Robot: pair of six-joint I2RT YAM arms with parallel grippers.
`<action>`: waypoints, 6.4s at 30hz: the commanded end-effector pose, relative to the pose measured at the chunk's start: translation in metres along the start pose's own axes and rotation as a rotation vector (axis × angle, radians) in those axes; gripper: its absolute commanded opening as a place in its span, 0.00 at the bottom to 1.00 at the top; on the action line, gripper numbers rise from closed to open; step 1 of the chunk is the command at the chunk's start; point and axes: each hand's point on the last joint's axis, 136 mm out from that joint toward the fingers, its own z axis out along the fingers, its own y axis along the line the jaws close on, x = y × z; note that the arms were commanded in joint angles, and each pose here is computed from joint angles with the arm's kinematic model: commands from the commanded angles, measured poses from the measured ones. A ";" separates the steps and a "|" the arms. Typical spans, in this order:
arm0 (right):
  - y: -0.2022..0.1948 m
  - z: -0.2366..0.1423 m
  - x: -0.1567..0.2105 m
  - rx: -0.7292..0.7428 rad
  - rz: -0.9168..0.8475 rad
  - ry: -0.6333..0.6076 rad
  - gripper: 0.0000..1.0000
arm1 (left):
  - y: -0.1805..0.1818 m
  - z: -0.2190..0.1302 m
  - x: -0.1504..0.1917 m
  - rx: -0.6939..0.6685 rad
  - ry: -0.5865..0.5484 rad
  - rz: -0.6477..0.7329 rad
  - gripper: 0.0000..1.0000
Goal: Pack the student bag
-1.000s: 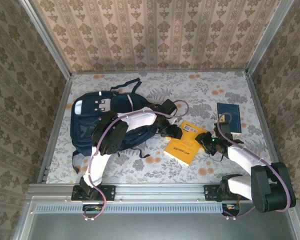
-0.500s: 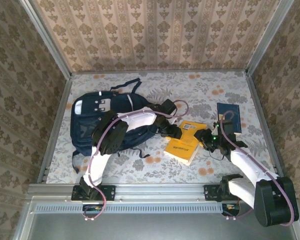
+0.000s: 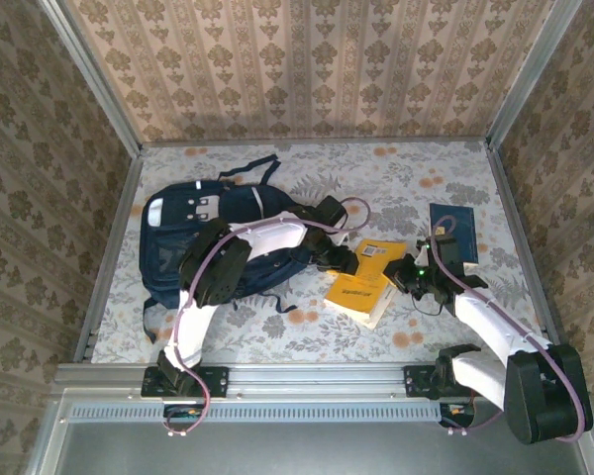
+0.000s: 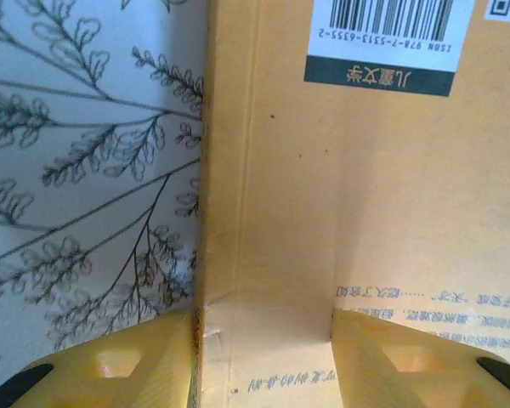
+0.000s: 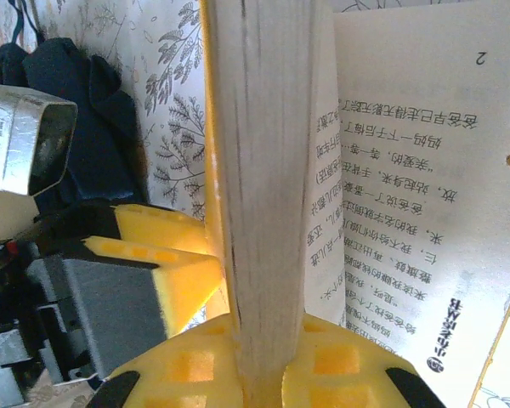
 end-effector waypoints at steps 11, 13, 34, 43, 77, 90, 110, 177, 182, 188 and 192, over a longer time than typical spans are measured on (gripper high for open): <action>0.095 -0.035 0.001 -0.356 -0.234 0.035 0.00 | -0.015 -0.120 -0.014 0.176 -0.216 -0.042 0.65; 0.106 -0.040 0.003 -0.408 -0.245 0.044 0.00 | -0.018 -0.128 -0.014 0.227 -0.233 -0.042 0.71; 0.141 -0.061 0.010 -0.598 -0.275 0.066 0.00 | -0.084 -0.153 -0.013 0.673 -0.227 0.029 0.57; 0.141 -0.056 0.005 -0.575 -0.270 0.062 0.00 | -0.096 -0.148 -0.006 0.713 -0.217 0.069 0.26; 0.205 -0.090 0.004 -0.859 -0.007 -0.316 0.97 | -0.111 -0.311 -0.070 0.799 -1.089 -0.181 0.00; 0.251 -0.102 -0.025 -0.975 -0.011 -0.487 0.67 | -0.091 -0.291 -0.062 0.792 -1.154 -0.345 0.00; 0.182 -0.082 -0.039 -0.626 -0.058 -0.588 0.00 | -0.017 -0.272 -0.033 0.451 -1.039 -0.311 0.60; 0.106 -0.146 -0.016 -0.292 -0.328 -0.537 0.00 | -0.057 -0.223 -0.013 0.001 -0.285 0.250 0.00; 0.126 -0.142 0.003 -0.393 -0.355 -0.413 0.00 | -0.077 -0.276 -0.001 -0.016 -0.370 0.363 0.00; 0.141 -0.121 0.025 -0.529 -0.303 -0.236 0.00 | -0.087 -0.331 -0.001 0.098 -0.502 0.390 0.00; 0.146 -0.102 0.034 -0.601 -0.251 -0.139 0.00 | -0.095 -0.345 -0.003 0.181 -0.541 0.396 0.00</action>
